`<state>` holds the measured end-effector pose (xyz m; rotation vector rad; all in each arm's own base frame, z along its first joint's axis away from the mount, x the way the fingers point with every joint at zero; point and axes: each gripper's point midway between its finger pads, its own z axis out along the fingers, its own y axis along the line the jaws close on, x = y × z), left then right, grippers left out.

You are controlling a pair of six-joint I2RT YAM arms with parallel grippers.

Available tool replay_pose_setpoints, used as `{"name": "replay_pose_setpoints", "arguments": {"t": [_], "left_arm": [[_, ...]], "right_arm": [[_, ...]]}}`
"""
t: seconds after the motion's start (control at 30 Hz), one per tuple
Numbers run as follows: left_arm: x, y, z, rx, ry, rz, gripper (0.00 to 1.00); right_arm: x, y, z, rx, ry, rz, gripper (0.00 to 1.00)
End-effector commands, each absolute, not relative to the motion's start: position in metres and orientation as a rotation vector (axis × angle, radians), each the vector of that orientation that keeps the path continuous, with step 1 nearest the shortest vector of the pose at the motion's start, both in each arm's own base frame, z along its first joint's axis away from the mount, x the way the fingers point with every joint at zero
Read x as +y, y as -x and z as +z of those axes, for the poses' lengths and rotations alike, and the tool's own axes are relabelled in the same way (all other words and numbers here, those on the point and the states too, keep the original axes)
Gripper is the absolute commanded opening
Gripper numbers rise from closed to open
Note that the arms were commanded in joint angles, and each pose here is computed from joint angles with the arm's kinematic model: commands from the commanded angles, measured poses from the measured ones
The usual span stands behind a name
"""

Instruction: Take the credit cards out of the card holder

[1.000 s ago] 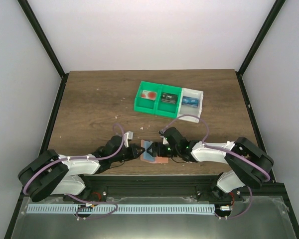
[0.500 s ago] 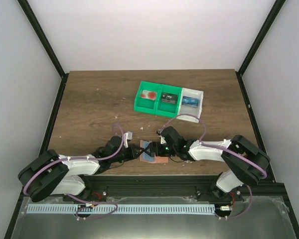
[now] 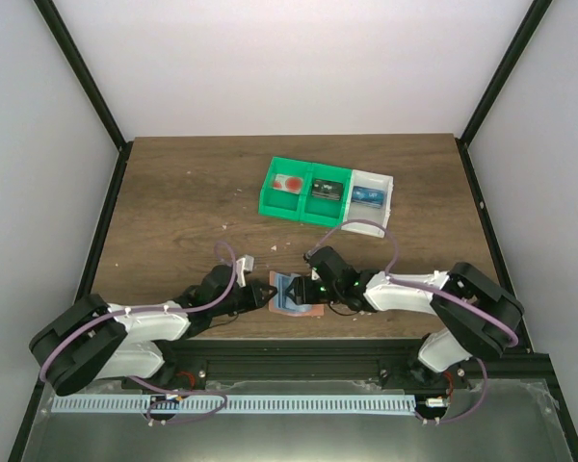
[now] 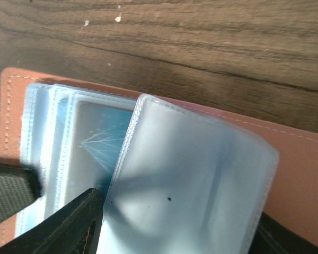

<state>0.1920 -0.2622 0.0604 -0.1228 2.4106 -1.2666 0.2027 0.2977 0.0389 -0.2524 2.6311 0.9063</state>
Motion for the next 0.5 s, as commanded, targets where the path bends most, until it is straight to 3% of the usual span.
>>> {"name": "replay_pose_setpoints", "arguments": {"t": [0.0,0.3,0.47], "left_arm": [[-0.266,-0.194,0.072,2.36,0.105,-1.302,0.0],[-0.266,-0.195,0.071,2.36,0.104,-1.3,0.0],[-0.267,-0.193,0.068,2.37,0.102,-1.305,0.0]], "right_arm": [[0.276,-0.21,0.034,2.641,0.241,0.708,0.62],[0.244,-0.215,0.051,2.607,0.172,0.542,0.62],[0.245,-0.215,0.077,2.563,0.157,0.592,0.62]]}}
